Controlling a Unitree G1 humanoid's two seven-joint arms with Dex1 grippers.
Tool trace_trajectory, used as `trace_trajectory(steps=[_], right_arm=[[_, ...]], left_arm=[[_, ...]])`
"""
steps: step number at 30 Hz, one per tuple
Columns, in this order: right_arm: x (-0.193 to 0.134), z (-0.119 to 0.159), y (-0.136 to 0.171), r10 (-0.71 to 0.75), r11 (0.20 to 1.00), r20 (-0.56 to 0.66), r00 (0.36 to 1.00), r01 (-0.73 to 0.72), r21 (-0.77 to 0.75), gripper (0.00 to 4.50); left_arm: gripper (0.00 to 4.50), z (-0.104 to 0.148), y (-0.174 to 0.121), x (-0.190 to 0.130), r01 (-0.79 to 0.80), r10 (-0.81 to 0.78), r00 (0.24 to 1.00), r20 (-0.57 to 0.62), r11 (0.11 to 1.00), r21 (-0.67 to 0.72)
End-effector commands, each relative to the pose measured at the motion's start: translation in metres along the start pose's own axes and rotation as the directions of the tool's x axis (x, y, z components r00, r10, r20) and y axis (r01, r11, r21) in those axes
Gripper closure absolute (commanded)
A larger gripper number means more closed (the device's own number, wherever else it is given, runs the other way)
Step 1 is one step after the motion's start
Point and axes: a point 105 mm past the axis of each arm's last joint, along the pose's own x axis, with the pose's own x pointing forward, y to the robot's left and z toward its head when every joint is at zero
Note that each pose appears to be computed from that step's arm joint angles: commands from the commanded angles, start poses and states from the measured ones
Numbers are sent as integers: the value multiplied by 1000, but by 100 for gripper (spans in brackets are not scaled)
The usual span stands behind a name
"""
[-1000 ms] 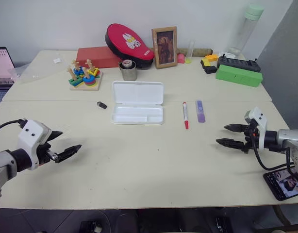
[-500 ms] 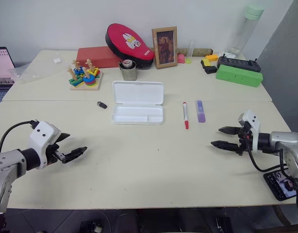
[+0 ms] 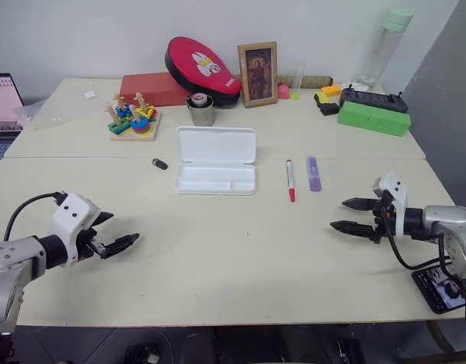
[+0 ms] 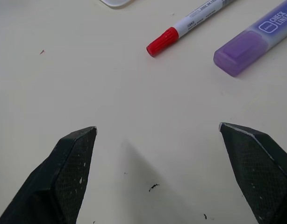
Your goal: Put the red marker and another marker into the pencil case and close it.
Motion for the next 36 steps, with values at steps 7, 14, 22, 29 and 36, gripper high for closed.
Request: trace_trajectory(steps=[7, 14, 22, 29, 36], right_arm=[[86, 101, 64, 316, 922, 157, 936, -264, -282, 10], [168, 122, 86, 370, 875, 47, 928, -331, -355, 10], [207, 99, 74, 288, 875, -106, 952, -307, -375, 10], [219, 96, 68, 237, 884, -132, 962, -270, -381, 53], [218, 96, 68, 256, 878, -128, 958, -286, -384, 212]], left_arm=[[0, 78, -39, -8, 202, -202, 929, 310, 979, 30], [0, 110, -67, -1, 279, -277, 865, 418, 958, 59], [0, 116, -75, -3, 240, -232, 854, 465, 970, 43], [0, 118, -76, -5, 225, -209, 851, 481, 974, 26], [0, 119, -72, -4, 210, -189, 853, 487, 978, 12]])
